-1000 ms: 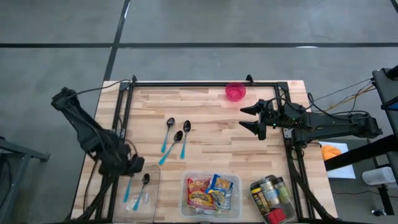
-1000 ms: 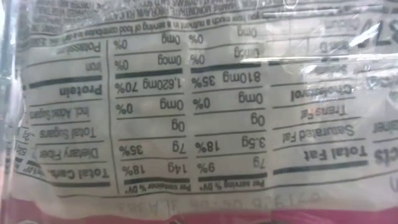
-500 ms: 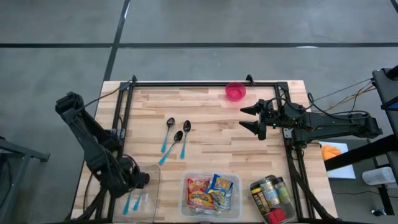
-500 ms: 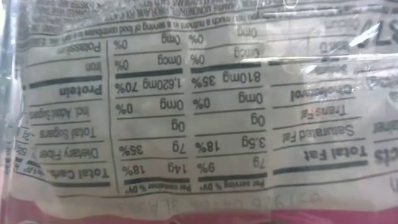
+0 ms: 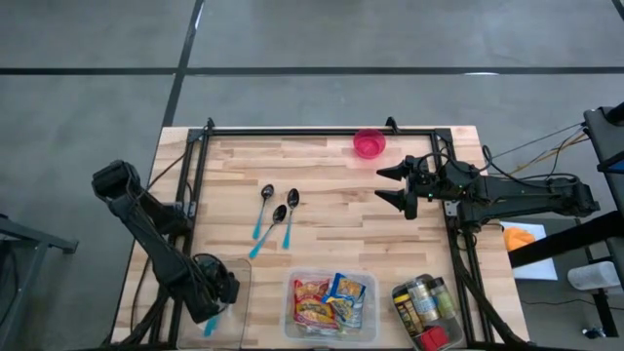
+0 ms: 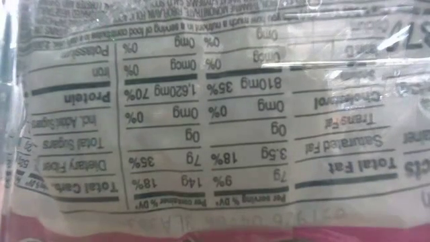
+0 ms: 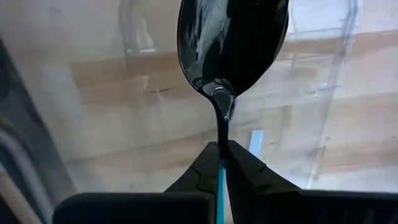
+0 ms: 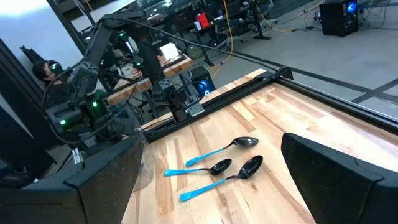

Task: Pick & Place Food Item
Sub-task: Put the blue spoon into the transparent bin, then put the left blue spoon into the transparent bin

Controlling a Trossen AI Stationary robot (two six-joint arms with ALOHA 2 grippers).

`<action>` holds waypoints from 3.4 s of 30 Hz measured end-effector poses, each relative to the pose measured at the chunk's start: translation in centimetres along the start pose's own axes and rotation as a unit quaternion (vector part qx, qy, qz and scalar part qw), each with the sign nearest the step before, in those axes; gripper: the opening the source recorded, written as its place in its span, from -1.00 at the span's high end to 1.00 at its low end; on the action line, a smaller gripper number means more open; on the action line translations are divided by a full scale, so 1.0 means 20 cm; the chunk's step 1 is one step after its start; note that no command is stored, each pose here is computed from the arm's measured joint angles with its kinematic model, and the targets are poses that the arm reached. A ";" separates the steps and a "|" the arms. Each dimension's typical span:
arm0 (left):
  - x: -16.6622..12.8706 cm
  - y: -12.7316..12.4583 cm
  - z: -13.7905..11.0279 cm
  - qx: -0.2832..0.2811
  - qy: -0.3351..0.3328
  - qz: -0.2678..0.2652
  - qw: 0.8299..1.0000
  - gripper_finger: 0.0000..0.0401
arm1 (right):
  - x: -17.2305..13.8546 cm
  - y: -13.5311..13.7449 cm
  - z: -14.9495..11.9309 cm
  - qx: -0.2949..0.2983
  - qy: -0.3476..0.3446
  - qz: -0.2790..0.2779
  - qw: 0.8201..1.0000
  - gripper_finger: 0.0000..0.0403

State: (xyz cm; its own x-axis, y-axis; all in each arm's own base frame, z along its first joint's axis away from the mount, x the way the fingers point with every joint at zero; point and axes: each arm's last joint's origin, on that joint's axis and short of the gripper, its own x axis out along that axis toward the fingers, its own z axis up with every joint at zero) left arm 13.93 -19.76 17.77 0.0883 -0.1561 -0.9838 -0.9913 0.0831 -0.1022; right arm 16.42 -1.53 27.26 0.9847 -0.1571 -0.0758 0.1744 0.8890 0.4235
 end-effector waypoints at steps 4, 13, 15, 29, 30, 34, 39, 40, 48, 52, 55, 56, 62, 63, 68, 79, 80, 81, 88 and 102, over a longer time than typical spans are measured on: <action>0.03 -0.01 -0.01 0.000 0.002 -0.002 1.000 0.93 | 0.00 0.00 0.00 0.000 0.000 0.000 1.000 -0.89; 0.03 -0.01 0.00 -0.013 0.004 -0.009 1.000 0.71 | 0.00 0.00 0.00 0.000 0.000 0.000 1.000 -0.89; 0.03 -0.01 0.00 -0.013 0.003 -0.010 1.000 0.61 | 0.00 0.00 0.00 0.000 0.000 0.000 1.000 -0.89; -0.12 0.02 0.02 0.010 0.047 -0.043 0.998 0.34 | 0.00 0.00 0.00 0.000 0.000 0.000 1.000 -0.89; -0.16 0.03 0.03 0.010 0.048 -0.049 0.998 0.34 | 0.00 0.00 0.00 0.000 0.000 0.000 1.000 -0.89; -0.30 0.08 0.10 0.019 0.050 -0.100 0.994 0.34 | 0.00 0.00 0.00 0.000 0.000 0.000 1.000 -0.89; -0.44 0.10 0.17 0.051 0.026 -0.215 0.975 0.34 | 0.00 0.00 0.00 0.000 0.000 0.000 1.000 -0.89; -0.47 0.11 0.19 0.061 0.012 -0.238 0.969 0.34 | 0.00 0.00 0.00 0.000 0.000 0.000 1.000 -0.89; -0.60 0.12 0.38 0.067 -0.099 -0.317 0.941 0.34 | 0.00 0.00 0.00 0.000 0.000 0.000 1.000 -0.89; -0.64 0.09 0.49 0.064 -0.132 -0.322 0.935 0.34 | 0.00 0.00 0.00 0.000 0.000 0.000 1.000 -0.89; -0.66 0.05 0.58 0.054 -0.156 -0.314 0.935 0.34 | 0.00 0.00 0.00 0.000 0.000 0.000 1.000 -0.89; -0.67 0.03 0.62 0.051 -0.161 -0.312 0.935 0.34 | 0.00 0.00 0.00 0.000 0.000 0.000 1.000 -0.89; -0.66 -0.08 0.85 0.051 -0.163 -0.269 0.948 0.34 | 0.00 0.00 0.00 0.000 0.000 0.000 1.000 -0.89; -0.65 -0.09 0.90 0.047 -0.160 -0.260 0.951 0.34 | 0.00 0.00 0.00 0.000 0.000 0.000 1.000 -0.89; -0.56 -0.18 1.09 0.027 -0.123 -0.202 0.971 0.34 | 0.00 0.00 0.00 0.000 0.000 0.000 1.000 -0.89; -0.26 -0.37 1.22 0.077 -0.109 -0.076 0.988 0.34 | 0.00 0.00 0.00 0.000 0.000 0.000 1.000 -0.89; -0.23 -0.38 1.23 0.079 -0.114 -0.064 0.988 0.34 | 0.00 0.00 0.00 0.000 0.000 0.000 1.000 -0.89; -0.21 -0.39 1.24 0.077 -0.116 -0.053 0.989 0.34 | 0.00 0.00 0.00 0.000 0.000 0.000 1.000 -0.89; -0.10 -0.43 1.30 0.063 -0.150 -0.018 0.986 0.34 | 0.00 0.00 0.00 0.000 0.000 0.000 1.000 -0.89; -0.01 -0.46 1.38 0.046 -0.199 0.011 0.979 0.34 | 0.00 0.00 0.00 0.000 0.000 0.000 1.000 -0.89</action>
State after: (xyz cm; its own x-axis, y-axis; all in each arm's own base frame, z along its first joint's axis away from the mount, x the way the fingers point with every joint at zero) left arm 25.74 6.57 14.80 0.1155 0.2403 -0.9638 -0.9820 0.1737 -0.0743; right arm 16.41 -1.53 27.26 0.9847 -0.1571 -0.0754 0.1742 0.8888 0.4238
